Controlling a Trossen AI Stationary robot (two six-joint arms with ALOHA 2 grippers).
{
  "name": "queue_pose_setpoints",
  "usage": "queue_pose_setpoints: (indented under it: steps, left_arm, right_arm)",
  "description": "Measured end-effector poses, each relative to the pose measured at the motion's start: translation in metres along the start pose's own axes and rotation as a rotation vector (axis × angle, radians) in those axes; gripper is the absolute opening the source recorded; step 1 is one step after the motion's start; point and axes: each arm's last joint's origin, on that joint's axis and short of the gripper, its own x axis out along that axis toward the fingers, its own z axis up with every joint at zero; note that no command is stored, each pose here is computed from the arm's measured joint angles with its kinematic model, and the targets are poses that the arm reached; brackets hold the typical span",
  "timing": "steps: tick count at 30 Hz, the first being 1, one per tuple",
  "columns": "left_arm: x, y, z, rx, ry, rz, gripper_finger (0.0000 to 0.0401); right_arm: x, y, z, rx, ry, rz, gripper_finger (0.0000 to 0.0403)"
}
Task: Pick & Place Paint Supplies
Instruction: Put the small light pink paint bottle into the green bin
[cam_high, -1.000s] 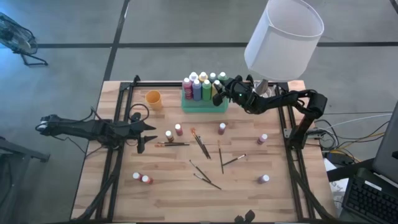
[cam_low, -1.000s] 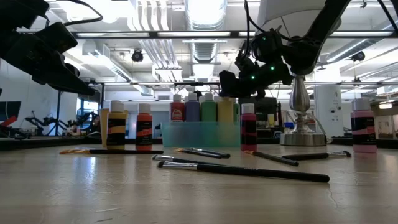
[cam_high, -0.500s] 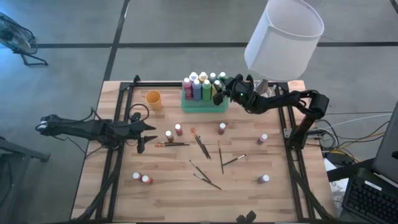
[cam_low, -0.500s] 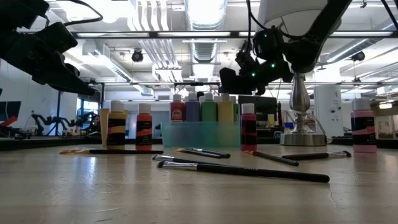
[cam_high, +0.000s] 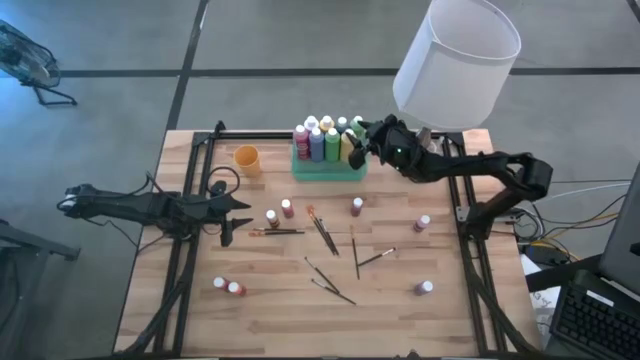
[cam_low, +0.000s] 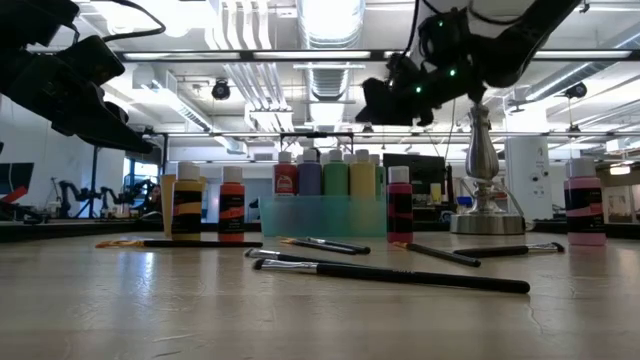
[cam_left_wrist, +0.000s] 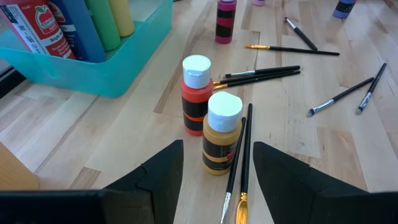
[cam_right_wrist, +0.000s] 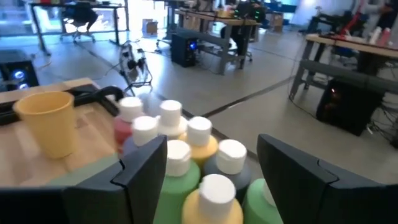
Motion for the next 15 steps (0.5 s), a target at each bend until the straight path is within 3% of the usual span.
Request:
queue_pose_setpoints:
  steps: [11, 15]
  left_arm:
    - [0.000, 0.000, 0.000, 0.000, 0.000, 0.000, 0.0200]
    - [0.000, 0.000, 0.000, 0.000, 0.000, 0.000, 0.0200]
  right_arm:
    - [-0.057, 0.029, 0.022, -0.160, 0.130, 0.174, 0.0217]
    - [-0.079, 0.036, 0.026, -0.157, 0.187, 0.267, 0.0208]
